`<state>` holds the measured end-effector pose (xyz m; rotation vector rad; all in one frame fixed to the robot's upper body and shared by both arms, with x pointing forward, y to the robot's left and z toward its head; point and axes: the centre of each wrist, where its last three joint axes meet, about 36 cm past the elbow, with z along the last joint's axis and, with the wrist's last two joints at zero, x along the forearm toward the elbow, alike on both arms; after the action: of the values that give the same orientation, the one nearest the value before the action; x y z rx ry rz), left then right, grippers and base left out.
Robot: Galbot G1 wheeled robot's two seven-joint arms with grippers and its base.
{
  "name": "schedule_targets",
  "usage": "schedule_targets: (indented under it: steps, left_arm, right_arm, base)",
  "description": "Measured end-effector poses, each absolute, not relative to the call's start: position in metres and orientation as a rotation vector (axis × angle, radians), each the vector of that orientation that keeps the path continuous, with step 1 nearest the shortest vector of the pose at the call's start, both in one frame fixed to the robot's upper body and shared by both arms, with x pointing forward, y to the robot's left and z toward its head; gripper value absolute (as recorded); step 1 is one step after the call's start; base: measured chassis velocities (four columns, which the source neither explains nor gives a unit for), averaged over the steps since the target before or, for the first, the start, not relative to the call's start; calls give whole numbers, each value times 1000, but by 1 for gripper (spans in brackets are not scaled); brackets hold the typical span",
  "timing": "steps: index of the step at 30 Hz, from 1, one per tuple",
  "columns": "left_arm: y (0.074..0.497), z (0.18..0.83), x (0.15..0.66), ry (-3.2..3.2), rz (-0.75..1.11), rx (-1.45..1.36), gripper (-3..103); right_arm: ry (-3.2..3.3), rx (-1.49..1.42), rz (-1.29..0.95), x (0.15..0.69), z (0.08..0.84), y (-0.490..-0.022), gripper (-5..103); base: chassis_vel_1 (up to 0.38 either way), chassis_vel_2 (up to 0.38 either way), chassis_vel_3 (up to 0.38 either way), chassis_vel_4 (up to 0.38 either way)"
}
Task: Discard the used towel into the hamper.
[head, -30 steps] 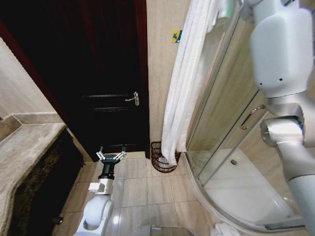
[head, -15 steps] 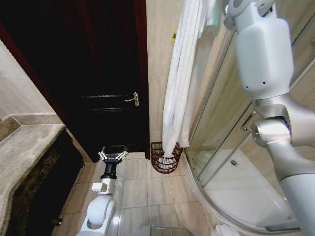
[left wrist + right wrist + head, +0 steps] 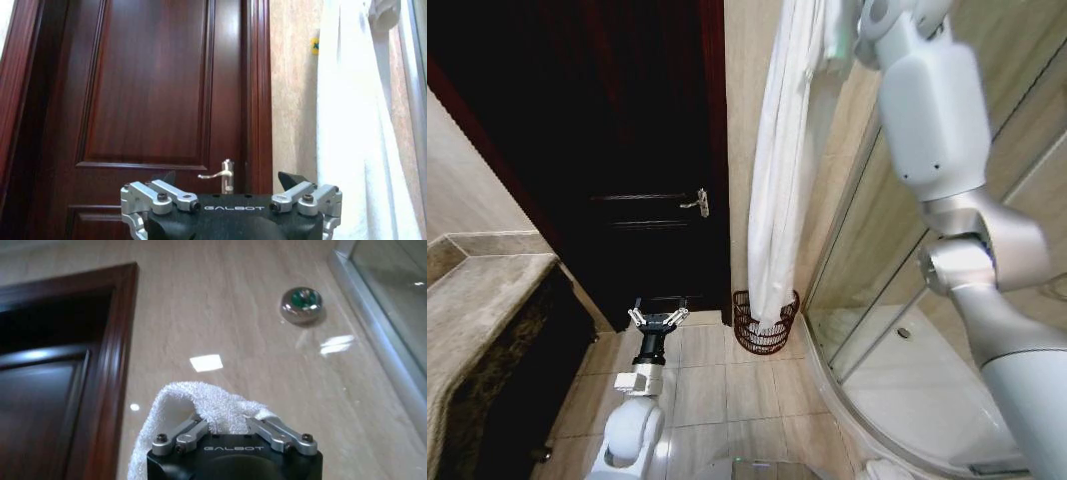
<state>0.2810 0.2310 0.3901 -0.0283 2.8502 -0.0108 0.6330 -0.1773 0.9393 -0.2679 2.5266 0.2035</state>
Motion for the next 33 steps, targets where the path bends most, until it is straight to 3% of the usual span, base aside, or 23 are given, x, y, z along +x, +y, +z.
schedule_targets:
  steps: [12,25,33]
  left_arm:
    - [229,387,282,2848,12,-18,100]
    - [230,384,295,2829,15,-45,100]
    - [225,379,295,2830,7,-54,100]
  right_arm:
    - [2595,-189,93,640,855,-211,8]
    - [2707,-241,187,627,723,-180,8]
    - [2705,-270,220,620,695,-175,8]
  base:
    - [0,0,0,0]
    - [0,0,0,0]
    - [0,0,0,0]
